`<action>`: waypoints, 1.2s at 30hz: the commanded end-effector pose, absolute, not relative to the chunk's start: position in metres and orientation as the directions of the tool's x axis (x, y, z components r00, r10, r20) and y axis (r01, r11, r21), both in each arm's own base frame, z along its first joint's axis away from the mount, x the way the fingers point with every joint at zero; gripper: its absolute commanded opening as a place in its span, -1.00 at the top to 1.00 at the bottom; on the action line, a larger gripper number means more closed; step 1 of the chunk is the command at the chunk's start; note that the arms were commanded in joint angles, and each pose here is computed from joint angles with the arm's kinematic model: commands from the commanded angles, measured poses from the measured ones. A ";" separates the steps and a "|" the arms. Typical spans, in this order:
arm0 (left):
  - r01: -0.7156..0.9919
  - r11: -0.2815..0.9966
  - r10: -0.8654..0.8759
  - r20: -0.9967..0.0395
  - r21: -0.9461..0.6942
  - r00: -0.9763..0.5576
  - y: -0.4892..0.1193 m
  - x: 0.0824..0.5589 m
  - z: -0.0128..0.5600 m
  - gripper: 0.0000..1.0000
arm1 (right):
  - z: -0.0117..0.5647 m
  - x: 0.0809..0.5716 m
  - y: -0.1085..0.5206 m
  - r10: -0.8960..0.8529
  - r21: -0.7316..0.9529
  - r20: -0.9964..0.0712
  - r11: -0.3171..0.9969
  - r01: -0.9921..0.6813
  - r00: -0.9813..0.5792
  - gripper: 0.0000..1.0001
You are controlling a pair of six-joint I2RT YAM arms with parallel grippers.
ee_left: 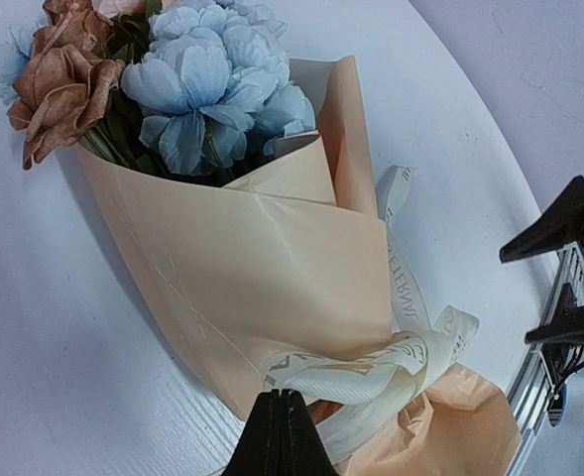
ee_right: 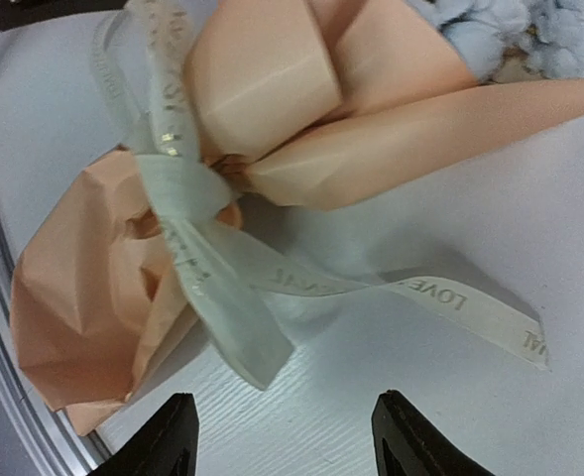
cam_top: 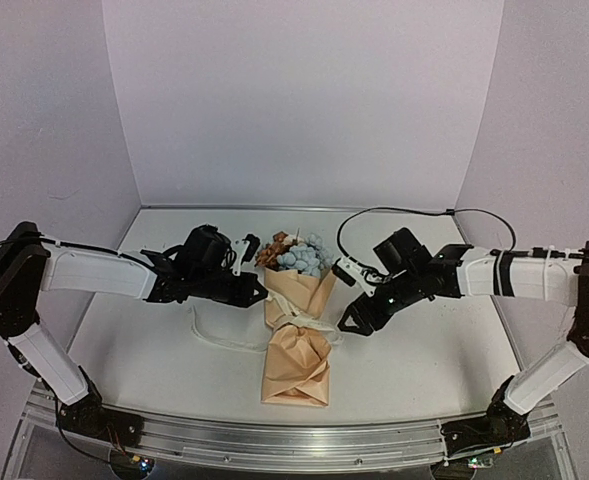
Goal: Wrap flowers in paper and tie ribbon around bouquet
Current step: Tie the half-tied ribbon around the folded bouquet.
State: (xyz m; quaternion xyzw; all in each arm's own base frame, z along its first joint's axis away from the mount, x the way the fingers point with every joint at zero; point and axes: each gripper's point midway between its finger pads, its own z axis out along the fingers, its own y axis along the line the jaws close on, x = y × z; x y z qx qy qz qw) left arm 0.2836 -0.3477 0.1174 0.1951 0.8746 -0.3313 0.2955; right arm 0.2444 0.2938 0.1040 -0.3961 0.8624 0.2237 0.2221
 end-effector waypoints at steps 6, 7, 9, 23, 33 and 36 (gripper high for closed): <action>0.556 0.683 0.146 -0.658 -0.474 -0.739 -0.355 0.287 0.129 1.00 | 0.095 0.234 0.328 -0.668 0.201 -0.574 0.445 -0.873 -0.473 -0.16; 0.556 0.683 0.147 -0.657 -0.474 -0.740 -0.355 0.287 0.129 1.00 | 0.094 0.235 0.330 -0.669 0.203 -0.573 0.444 -0.873 -0.473 -0.14; 0.556 0.683 0.148 -0.656 -0.473 -0.740 -0.355 0.286 0.128 1.00 | 0.091 0.238 0.333 -0.675 0.197 -0.568 0.444 -0.874 -0.471 -0.12; 0.536 0.698 0.141 -0.642 -0.475 -0.753 -0.348 0.284 0.124 1.00 | 0.079 0.251 0.327 -0.701 0.108 -0.524 0.508 -0.854 -0.483 0.87; 0.466 0.739 0.100 -0.604 -0.487 -0.790 -0.324 0.275 0.109 1.00 | 0.073 0.266 0.272 -0.675 -0.085 -0.466 0.678 -0.730 -0.573 1.00; 0.436 0.757 0.102 -0.571 -0.487 -0.814 -0.314 0.269 0.098 1.00 | 0.069 0.266 0.261 -0.658 -0.110 -0.453 0.711 -0.695 -0.602 1.00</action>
